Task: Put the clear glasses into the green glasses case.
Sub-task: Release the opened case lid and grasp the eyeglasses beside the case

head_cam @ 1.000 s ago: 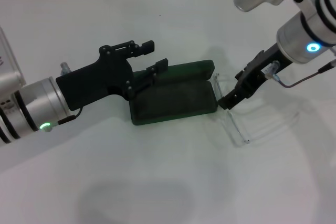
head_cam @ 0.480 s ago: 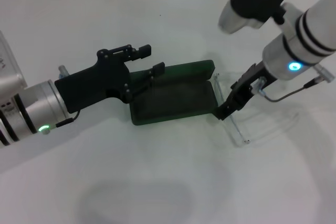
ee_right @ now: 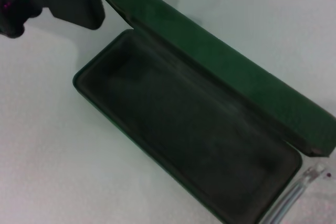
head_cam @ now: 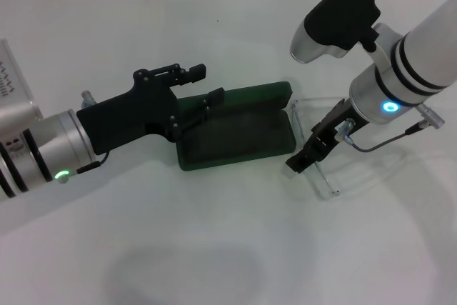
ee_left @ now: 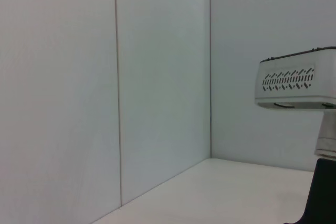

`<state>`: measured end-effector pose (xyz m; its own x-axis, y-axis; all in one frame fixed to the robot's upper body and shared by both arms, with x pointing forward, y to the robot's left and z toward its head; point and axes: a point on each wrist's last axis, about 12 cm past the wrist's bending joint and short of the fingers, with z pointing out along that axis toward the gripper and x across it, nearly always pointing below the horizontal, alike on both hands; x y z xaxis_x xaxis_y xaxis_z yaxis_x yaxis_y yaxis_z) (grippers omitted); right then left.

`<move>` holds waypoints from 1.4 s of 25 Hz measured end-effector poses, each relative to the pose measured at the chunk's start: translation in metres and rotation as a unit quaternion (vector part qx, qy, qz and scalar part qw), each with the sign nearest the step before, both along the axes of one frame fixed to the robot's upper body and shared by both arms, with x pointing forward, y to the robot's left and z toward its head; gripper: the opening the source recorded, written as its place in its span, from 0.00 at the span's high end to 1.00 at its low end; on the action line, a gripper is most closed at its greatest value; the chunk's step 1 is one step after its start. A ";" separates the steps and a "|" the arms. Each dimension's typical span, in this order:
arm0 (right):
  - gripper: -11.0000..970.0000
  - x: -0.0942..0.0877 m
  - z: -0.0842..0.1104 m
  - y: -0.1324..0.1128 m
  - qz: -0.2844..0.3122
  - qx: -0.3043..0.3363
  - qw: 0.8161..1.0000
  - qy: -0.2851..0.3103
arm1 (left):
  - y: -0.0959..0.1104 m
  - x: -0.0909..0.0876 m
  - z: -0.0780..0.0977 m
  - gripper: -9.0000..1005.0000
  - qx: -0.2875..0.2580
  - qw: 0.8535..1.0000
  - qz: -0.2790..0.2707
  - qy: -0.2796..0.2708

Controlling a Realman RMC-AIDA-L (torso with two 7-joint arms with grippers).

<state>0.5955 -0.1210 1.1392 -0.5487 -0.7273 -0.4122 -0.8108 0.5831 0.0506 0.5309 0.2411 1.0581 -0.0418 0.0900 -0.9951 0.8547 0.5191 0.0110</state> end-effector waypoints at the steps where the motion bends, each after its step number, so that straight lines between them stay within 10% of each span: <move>1: 0.13 0.000 0.000 0.000 -0.001 0.000 1.000 0.001 | 0.000 0.000 0.000 0.53 0.000 1.000 0.000 0.000; 9: 0.36 -0.002 -0.001 -0.003 -0.005 -0.005 1.000 0.010 | -0.002 0.001 0.000 0.53 0.002 1.000 -0.003 0.000; 35: 0.61 -0.003 -0.005 -0.007 -0.004 -0.011 1.000 0.013 | -0.009 0.005 0.002 0.53 -0.002 1.000 -0.012 0.000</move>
